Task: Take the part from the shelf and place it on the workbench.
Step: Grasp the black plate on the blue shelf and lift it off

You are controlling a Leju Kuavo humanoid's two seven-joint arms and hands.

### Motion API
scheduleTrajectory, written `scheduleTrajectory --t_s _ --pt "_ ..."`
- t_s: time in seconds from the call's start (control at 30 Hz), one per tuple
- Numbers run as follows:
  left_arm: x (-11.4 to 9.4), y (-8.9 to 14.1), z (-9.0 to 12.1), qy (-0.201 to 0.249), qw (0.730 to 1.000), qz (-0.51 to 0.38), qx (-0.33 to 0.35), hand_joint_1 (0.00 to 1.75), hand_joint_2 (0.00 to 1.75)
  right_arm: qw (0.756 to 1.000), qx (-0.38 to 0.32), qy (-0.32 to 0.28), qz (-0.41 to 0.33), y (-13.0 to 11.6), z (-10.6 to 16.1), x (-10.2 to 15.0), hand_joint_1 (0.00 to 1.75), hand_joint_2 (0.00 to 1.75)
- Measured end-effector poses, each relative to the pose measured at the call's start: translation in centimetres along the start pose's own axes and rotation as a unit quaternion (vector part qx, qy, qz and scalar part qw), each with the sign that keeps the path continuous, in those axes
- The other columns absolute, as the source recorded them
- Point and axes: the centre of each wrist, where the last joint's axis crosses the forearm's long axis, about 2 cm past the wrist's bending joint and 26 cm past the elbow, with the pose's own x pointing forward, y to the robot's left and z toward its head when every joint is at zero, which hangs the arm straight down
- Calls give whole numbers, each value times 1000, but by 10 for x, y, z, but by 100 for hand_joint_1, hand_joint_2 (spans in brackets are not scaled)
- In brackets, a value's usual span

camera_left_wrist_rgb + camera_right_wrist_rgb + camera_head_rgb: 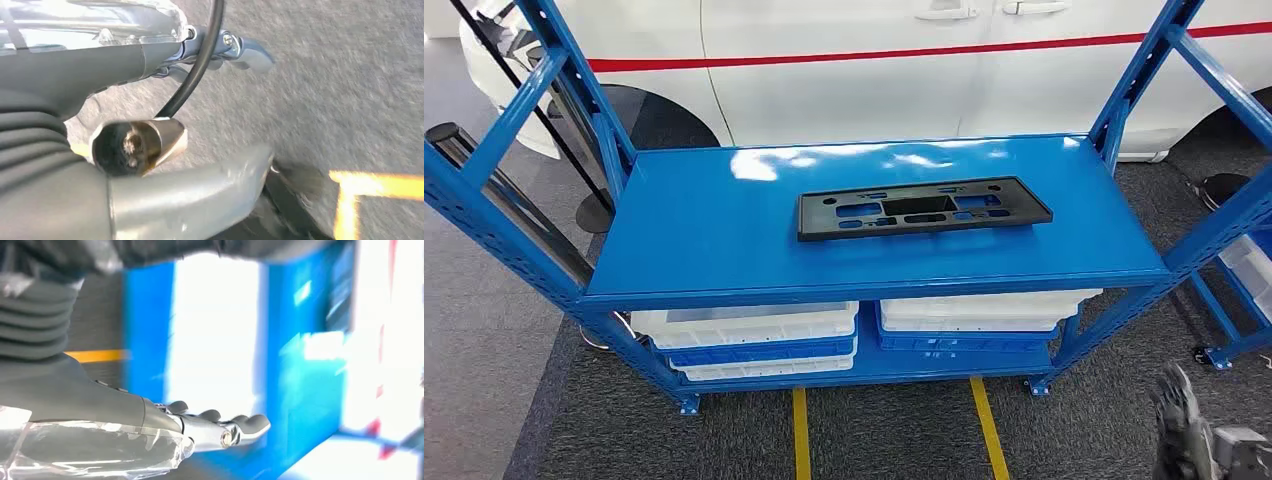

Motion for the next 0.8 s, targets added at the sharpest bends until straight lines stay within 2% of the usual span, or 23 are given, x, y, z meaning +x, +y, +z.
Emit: scheduleTrajectory --t_s 0.03,0.07,0.17,0.2,0.47,0.6,0.8 --pt "0 -2 -1 5 1000 1 -4 0 0 1000 7 -12 4 4 -3 5 0 175" --pt "0 -4 -2 10 1000 1 -8 0 0 1000 14 -24 8 7 -6 10 0 131" --pt "-2 -15 -6 38 999 -3 -30 0 0 994 54 -89 30 26 -20 39 0 131" --pt "-2 -18 -7 45 998 -6 -36 0 0 992 67 -106 35 33 -24 48 0 175" --pt "4 -21 -11 68 995 -31 -64 0 0 968 158 -188 47 78 -67 95 0 175" --pt "4 -20 -12 74 994 -47 -69 0 0 958 189 -204 63 92 -86 107 0 175" --pt "9 -19 -14 79 992 -68 -73 0 0 948 224 -196 109 121 -117 113 0 175"
